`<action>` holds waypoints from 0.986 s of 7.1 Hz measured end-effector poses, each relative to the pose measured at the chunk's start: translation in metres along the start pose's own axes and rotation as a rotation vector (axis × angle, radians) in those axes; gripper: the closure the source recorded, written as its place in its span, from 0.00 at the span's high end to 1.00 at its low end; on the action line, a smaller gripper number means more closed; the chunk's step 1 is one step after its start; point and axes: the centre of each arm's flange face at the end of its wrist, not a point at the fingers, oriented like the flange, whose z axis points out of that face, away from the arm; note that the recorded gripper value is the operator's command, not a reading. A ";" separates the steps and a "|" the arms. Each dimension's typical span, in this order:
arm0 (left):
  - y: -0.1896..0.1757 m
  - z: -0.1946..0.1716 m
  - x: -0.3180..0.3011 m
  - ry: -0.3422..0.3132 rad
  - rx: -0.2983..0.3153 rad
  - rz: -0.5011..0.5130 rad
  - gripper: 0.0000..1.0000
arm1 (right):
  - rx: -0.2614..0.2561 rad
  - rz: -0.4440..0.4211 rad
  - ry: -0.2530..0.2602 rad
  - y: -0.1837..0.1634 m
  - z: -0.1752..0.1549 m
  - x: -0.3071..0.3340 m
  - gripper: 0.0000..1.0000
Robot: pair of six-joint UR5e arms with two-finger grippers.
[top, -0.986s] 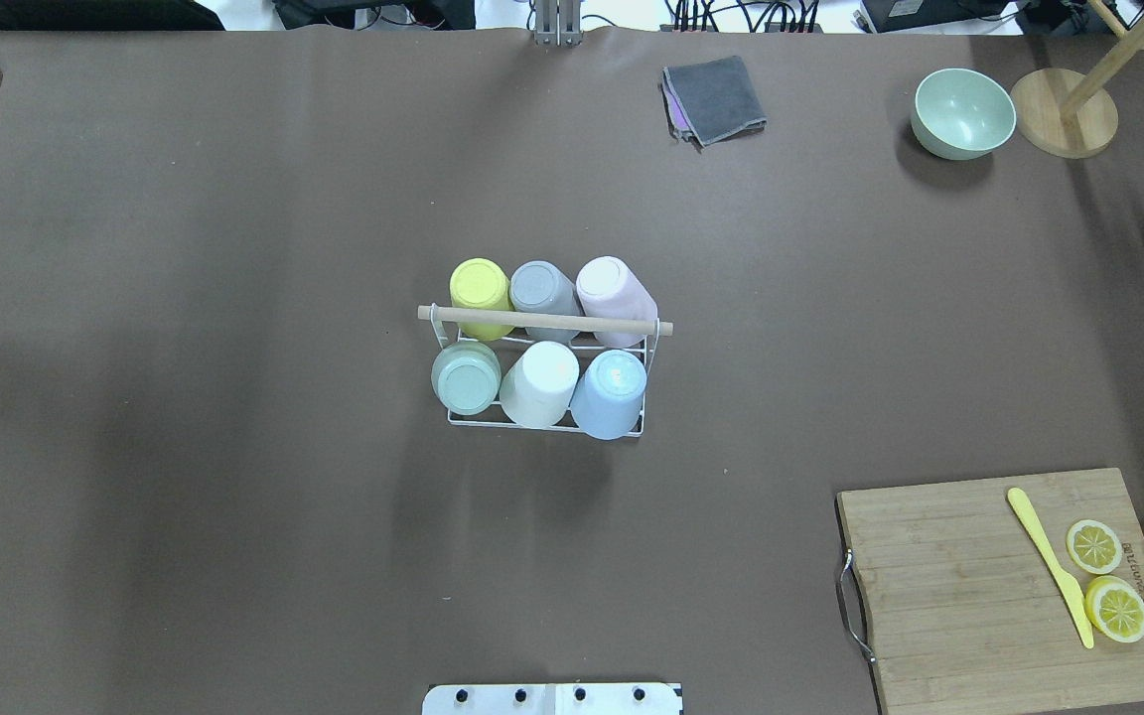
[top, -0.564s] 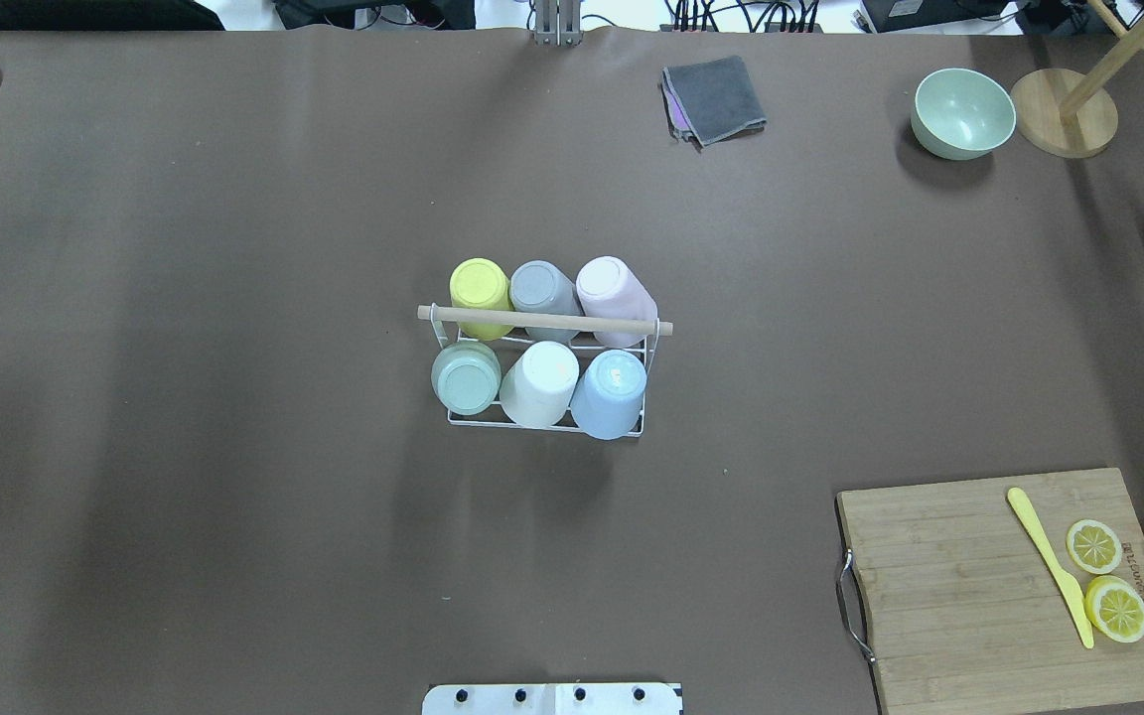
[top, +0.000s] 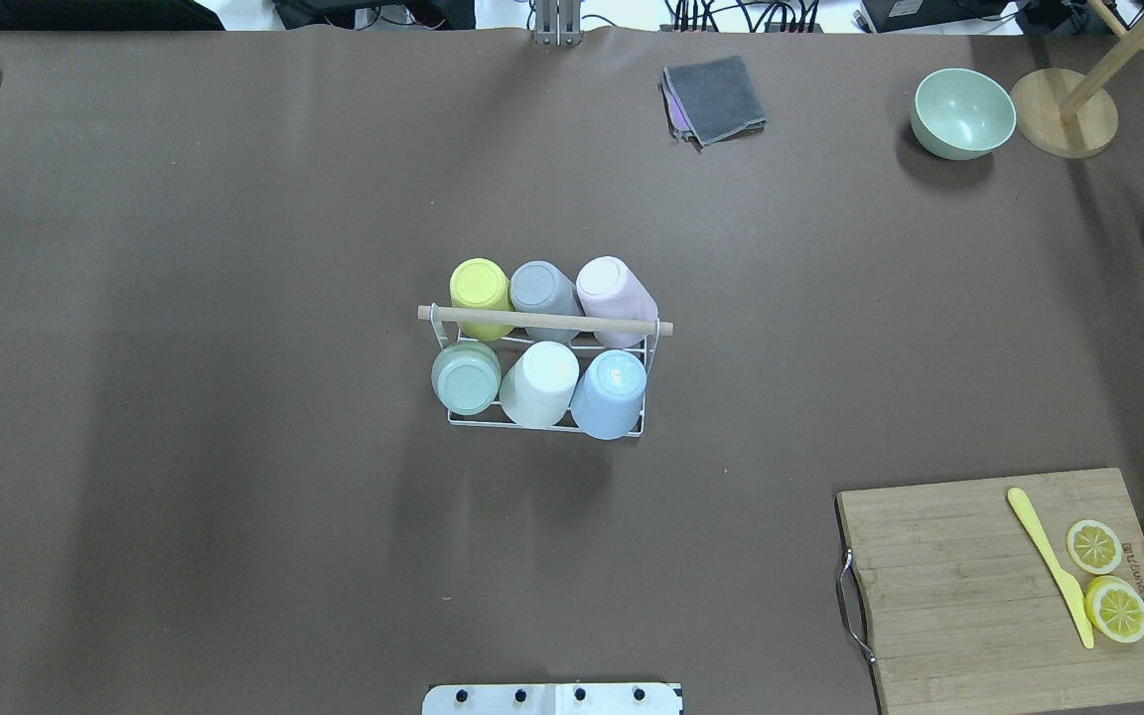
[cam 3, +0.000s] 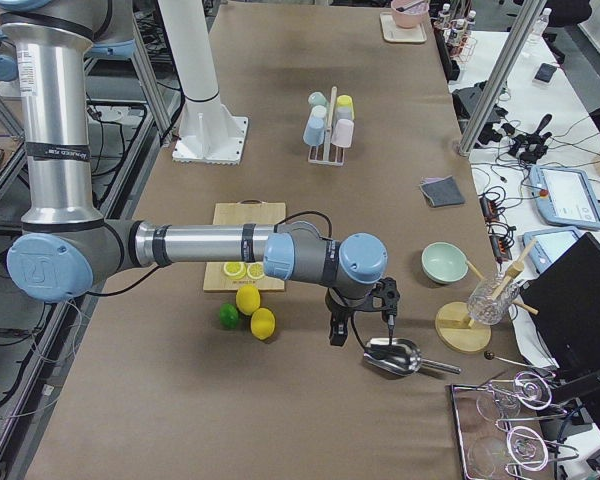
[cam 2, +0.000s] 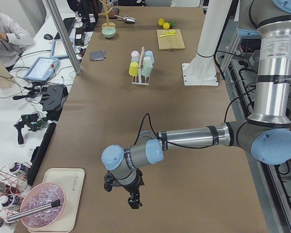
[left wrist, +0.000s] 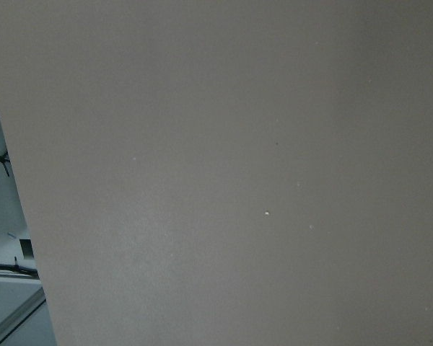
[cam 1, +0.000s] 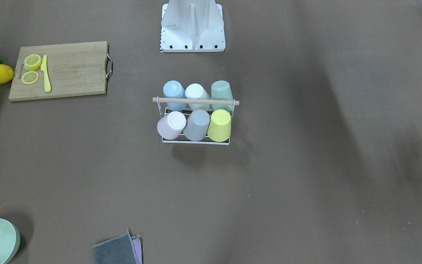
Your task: Place cup on cup holder
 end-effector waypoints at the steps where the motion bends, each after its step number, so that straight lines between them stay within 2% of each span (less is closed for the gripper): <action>1: 0.012 -0.001 0.000 0.000 0.004 -0.001 0.98 | -0.001 0.000 0.000 0.000 0.001 0.001 1.00; 2: 0.023 -0.002 0.001 -0.015 0.009 -0.030 0.98 | -0.002 0.000 0.000 0.000 0.001 0.001 1.00; 3: 0.030 -0.003 0.001 -0.033 0.016 -0.109 0.98 | -0.003 0.001 0.000 0.000 0.001 0.002 1.00; 4: 0.031 -0.003 0.004 -0.025 0.032 -0.190 0.98 | -0.004 0.002 0.000 0.000 0.002 0.002 1.00; 5: 0.032 -0.001 0.008 0.018 0.041 -0.236 0.98 | -0.005 0.002 0.000 0.000 0.002 0.002 1.00; 7: 0.033 0.002 0.017 0.114 0.053 -0.257 0.98 | -0.005 0.003 0.000 0.000 0.002 0.002 1.00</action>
